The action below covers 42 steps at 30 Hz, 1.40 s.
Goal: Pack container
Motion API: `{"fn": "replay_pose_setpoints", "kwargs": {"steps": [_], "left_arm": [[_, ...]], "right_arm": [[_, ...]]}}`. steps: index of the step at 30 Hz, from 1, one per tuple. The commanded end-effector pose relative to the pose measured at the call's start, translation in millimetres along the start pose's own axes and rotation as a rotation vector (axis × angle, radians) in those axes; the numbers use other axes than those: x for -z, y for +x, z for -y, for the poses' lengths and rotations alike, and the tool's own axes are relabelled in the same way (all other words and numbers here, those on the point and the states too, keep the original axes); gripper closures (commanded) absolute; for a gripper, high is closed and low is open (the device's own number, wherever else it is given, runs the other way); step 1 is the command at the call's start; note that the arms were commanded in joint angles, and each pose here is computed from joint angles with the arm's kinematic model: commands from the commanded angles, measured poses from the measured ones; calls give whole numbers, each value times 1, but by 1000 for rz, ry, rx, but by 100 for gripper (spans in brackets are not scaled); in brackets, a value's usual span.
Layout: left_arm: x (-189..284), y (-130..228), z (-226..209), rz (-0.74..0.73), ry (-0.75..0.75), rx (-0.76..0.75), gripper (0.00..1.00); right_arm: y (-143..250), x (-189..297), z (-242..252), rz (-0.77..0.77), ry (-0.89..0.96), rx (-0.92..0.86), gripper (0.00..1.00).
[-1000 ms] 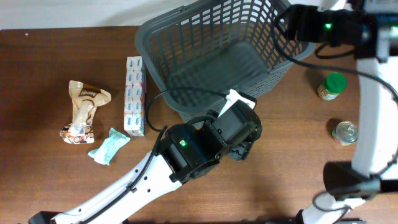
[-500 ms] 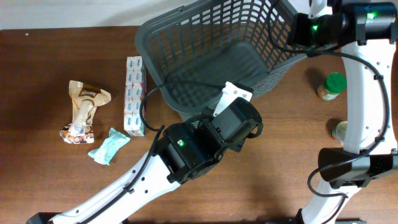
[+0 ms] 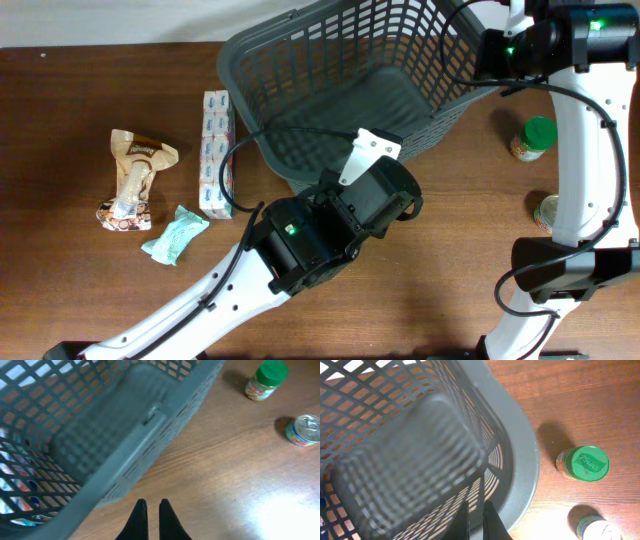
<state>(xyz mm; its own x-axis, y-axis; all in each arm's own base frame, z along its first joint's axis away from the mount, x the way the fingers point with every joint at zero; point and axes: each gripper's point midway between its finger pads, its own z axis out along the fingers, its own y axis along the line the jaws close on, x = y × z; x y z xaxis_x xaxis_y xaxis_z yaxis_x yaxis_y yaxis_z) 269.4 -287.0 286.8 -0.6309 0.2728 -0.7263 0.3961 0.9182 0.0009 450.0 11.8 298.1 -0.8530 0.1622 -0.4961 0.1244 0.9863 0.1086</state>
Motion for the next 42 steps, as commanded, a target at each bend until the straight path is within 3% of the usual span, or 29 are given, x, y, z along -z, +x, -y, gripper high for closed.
{"fn": "replay_pose_setpoints", "kwargs": {"steps": [1, 9, 23, 42], "left_arm": [[8, -5, 9, 1, 66, 31, 98], [9, 1, 21, -36, 135, 39, 98], [6, 3, 21, -44, 130, 36, 98], [-9, 11, 25, -80, 113, 25, 98]], "right_arm": [[-1, 0, 0, 7, 17, 17, 96], [-4, 0, -2, 17, 11, 18, 96], [-13, 0, -12, 52, -45, 19, 96], [4, -31, -8, -26, -31, 21, 96]]}}
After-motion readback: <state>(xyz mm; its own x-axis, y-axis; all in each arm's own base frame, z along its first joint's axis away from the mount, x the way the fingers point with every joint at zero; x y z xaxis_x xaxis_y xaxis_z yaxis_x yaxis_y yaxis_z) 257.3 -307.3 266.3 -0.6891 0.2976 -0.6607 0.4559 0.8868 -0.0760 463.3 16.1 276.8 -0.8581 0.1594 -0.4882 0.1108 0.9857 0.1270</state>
